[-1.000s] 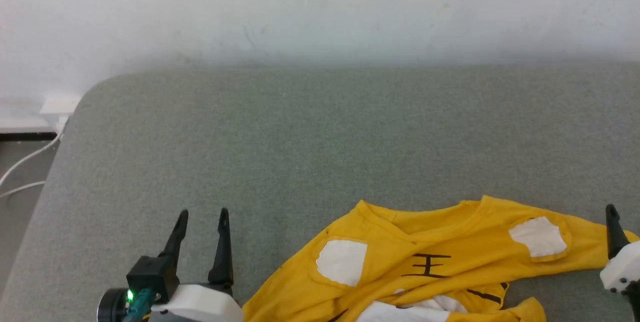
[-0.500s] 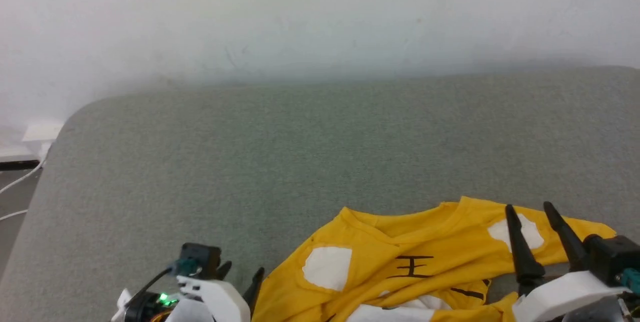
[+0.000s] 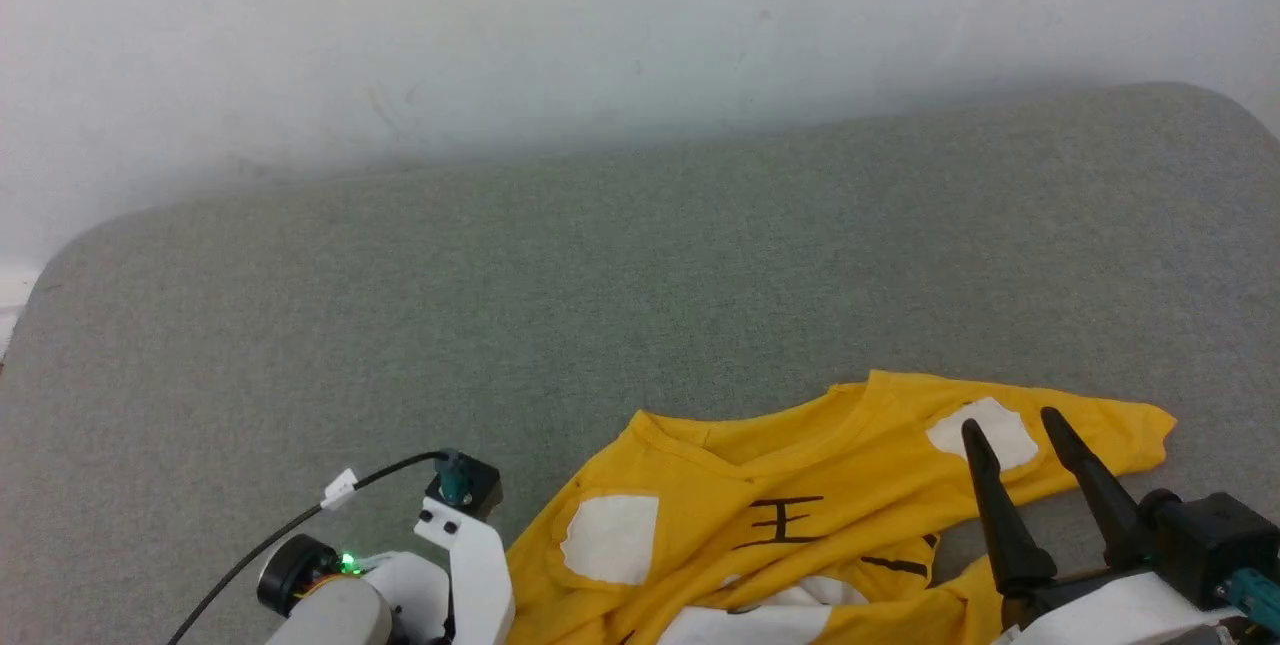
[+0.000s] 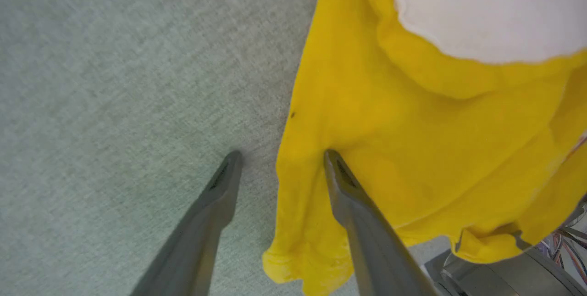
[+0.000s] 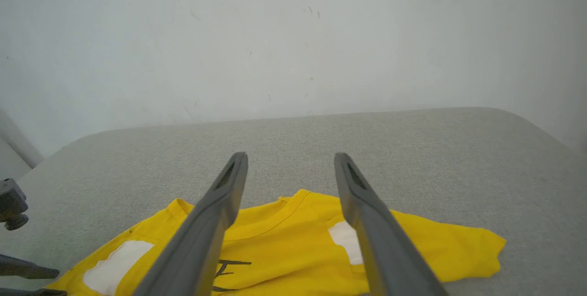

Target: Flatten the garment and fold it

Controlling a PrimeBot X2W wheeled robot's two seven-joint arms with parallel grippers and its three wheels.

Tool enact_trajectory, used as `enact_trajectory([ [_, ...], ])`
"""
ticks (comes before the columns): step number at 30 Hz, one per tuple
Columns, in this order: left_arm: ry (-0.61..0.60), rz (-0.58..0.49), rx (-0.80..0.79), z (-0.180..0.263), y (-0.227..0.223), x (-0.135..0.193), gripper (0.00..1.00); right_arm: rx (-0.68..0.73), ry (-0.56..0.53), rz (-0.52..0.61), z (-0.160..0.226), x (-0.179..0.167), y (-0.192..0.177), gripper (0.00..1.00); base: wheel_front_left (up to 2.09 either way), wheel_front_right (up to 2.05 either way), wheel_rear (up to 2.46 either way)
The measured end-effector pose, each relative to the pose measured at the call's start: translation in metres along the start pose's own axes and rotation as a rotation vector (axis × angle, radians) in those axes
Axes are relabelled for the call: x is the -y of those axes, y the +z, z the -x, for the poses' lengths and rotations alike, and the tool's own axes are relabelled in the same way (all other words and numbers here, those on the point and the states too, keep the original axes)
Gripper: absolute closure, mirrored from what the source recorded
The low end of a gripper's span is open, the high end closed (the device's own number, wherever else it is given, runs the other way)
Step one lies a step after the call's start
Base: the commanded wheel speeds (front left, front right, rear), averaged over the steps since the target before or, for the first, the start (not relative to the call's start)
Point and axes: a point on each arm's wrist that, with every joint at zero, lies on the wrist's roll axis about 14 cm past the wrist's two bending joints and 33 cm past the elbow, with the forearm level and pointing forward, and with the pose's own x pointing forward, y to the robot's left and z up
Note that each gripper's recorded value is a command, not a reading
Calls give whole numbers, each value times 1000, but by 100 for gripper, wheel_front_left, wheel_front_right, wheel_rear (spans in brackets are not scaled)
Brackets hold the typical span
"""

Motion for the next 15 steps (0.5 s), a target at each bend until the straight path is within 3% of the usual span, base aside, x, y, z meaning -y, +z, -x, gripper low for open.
enact_trajectory([
  [2, -9, -27, -40, -1, 0, 2, 100, -7, -10, 0, 1, 3, -2, 0, 0, 0, 0],
  [6, -22, -13, -2, -3, 6, 12, 100, -26, -33, 3, 2, 10, -4, 0, 0, 0, 0],
  [11, 47, 162, 167, 4, 12, 7, 100, -68, -67, 2, 1, 23, -10, 0, 0, 0, 0],
  [15, 153, 295, 334, 21, 22, -15, 100, -143, -138, -8, 2, 53, -25, 0, 0, 0, 0],
])
